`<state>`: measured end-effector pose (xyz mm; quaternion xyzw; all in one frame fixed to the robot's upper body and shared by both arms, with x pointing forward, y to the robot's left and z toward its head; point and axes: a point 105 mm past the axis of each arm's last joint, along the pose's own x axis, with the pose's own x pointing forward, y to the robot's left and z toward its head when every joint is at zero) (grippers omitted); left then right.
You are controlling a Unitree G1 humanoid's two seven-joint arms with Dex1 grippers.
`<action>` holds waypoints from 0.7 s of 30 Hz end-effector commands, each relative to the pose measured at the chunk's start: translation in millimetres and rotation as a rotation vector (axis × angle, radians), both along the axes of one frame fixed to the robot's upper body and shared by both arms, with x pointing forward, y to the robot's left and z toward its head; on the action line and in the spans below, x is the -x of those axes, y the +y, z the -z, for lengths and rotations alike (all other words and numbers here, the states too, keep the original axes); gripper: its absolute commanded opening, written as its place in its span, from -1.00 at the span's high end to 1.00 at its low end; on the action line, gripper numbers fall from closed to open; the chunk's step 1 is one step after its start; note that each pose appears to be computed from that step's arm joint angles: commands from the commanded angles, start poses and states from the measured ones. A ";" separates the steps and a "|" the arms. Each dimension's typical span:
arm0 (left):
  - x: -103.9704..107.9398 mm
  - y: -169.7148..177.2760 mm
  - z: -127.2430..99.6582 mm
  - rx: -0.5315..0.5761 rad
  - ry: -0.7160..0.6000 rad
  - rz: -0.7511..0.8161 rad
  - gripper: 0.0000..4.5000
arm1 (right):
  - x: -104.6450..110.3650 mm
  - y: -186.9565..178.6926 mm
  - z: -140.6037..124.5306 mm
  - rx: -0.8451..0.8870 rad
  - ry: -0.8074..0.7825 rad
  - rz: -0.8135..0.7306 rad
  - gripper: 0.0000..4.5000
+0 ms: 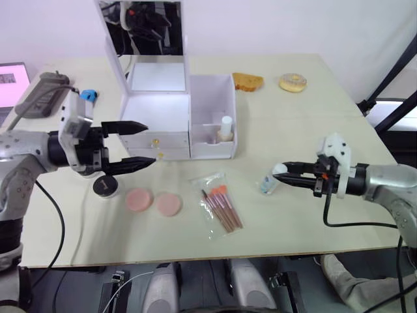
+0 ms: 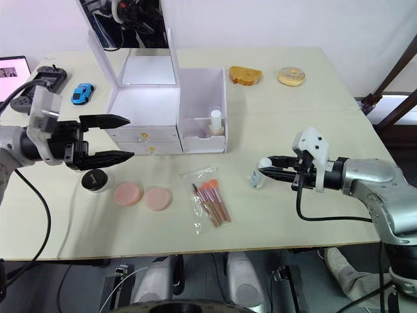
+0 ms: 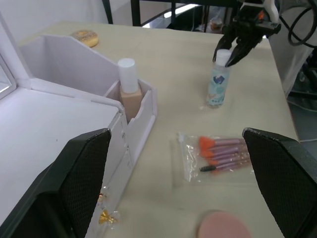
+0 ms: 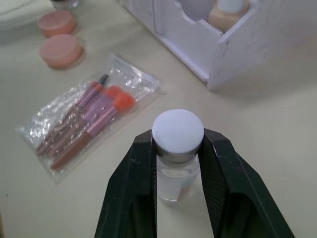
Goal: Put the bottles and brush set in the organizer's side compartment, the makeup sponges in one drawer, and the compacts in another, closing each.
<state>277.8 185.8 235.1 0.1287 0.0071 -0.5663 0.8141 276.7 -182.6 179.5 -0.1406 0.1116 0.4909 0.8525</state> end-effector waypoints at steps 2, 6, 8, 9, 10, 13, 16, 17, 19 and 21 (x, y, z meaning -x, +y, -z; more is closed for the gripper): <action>3.3 10.6 -9.7 -0.009 -0.060 -0.045 -1.00 | 2.7 27.4 -43.6 -0.078 -0.106 -0.121 0.70; 5.8 21.3 -5.6 -0.008 -0.055 -0.096 -1.00 | -3.6 47.5 -67.3 -0.109 -0.151 -0.160 0.70; 7.4 28.0 -2.8 -0.002 -0.053 -0.130 -1.00 | -9.7 59.1 -81.9 -0.143 -0.163 -0.170 0.70; 8.9 31.9 -0.6 0.000 -0.049 -0.148 -1.00 | -12.2 66.1 -89.2 -0.154 -0.164 -0.186 0.70; 10.1 34.2 0.9 0.001 -0.046 -0.160 -1.00 | -13.7 70.7 -93.6 -0.159 -0.163 -0.196 0.70; 18.6 44.7 8.5 0.013 -0.034 -0.221 -1.00 | -24.0 92.5 -107.7 -0.126 -0.216 -0.267 0.70; 26.0 48.4 11.8 0.026 -0.035 -0.256 -1.00 | -42.5 105.7 -110.5 -0.097 -0.207 -0.265 0.70; 27.9 49.8 11.9 0.028 -0.047 -0.273 -1.00 | -49.9 109.4 -110.8 -0.086 -0.204 -0.260 0.70; 30.4 53.2 11.0 0.043 -0.068 -0.309 -1.00 | -59.8 115.8 -111.1 -0.064 -0.196 -0.266 0.70; 34.4 55.1 12.5 0.049 -0.072 -0.332 -1.00 | -65.5 122.5 -112.9 -0.051 -0.190 -0.288 0.70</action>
